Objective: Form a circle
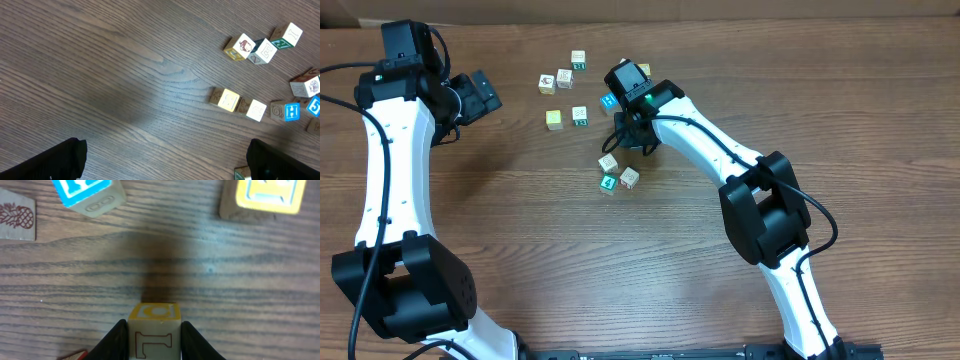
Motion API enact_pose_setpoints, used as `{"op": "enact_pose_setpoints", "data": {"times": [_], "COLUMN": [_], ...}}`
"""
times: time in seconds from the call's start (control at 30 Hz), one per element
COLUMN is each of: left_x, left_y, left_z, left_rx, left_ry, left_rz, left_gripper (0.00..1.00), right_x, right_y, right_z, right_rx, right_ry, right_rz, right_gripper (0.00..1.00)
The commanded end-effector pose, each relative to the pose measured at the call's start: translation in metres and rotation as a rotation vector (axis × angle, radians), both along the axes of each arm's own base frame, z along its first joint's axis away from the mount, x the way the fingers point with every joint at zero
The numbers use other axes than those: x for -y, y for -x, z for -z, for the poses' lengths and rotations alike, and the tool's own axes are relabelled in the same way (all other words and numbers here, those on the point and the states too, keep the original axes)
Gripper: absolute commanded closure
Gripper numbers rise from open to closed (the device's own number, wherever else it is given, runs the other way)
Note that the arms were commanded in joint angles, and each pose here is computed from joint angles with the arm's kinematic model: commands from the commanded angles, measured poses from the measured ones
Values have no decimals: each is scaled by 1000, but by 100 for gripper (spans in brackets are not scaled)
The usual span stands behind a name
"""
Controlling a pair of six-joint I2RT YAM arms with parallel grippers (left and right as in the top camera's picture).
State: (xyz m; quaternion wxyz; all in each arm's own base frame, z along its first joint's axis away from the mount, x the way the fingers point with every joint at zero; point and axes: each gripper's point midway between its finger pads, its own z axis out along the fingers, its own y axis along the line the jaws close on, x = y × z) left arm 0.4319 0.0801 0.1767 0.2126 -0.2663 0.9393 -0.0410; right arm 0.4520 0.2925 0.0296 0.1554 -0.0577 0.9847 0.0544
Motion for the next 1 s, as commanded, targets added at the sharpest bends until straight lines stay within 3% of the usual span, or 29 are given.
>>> {"op": "enact_pose_setpoints", "data": {"times": [0.0,0.3,0.37,0.43,0.47,0.57,0.67,0.97], "left_x": [3,3,3,3,3,3,3,3], "left_y": [-1,-1,-1,-1,-1,-1,-1,-1], "left_z": [2,2,2,2,2,2,2,2], "left_rx": [-4,-4,-4,-4,-4,-4,-4,-4], "left_ry": [5,5,5,5,5,5,5,5], "left_rz": [2,2,2,2,2,2,2,2], "left_gripper": [1,1,1,0,1,0,1,1], "right_x": [-9,-7,-7,-7,-7,-3,-2,2], "right_y": [-2,3,3,1,-1,-8,-13,-9], "right_z": [-6,-4,-4,-6,-7,-8,-10,-7], "right_rx": [-22,-64,-63,-53,-46,-20,-1,-15], "right_ry": [-76,-110,-112,-112,-111,-105,-106,-76], "right_rz": [92,240,241,242,243,245,218,198], "right_gripper": [69,68,62,42,37,34,48,72]}}
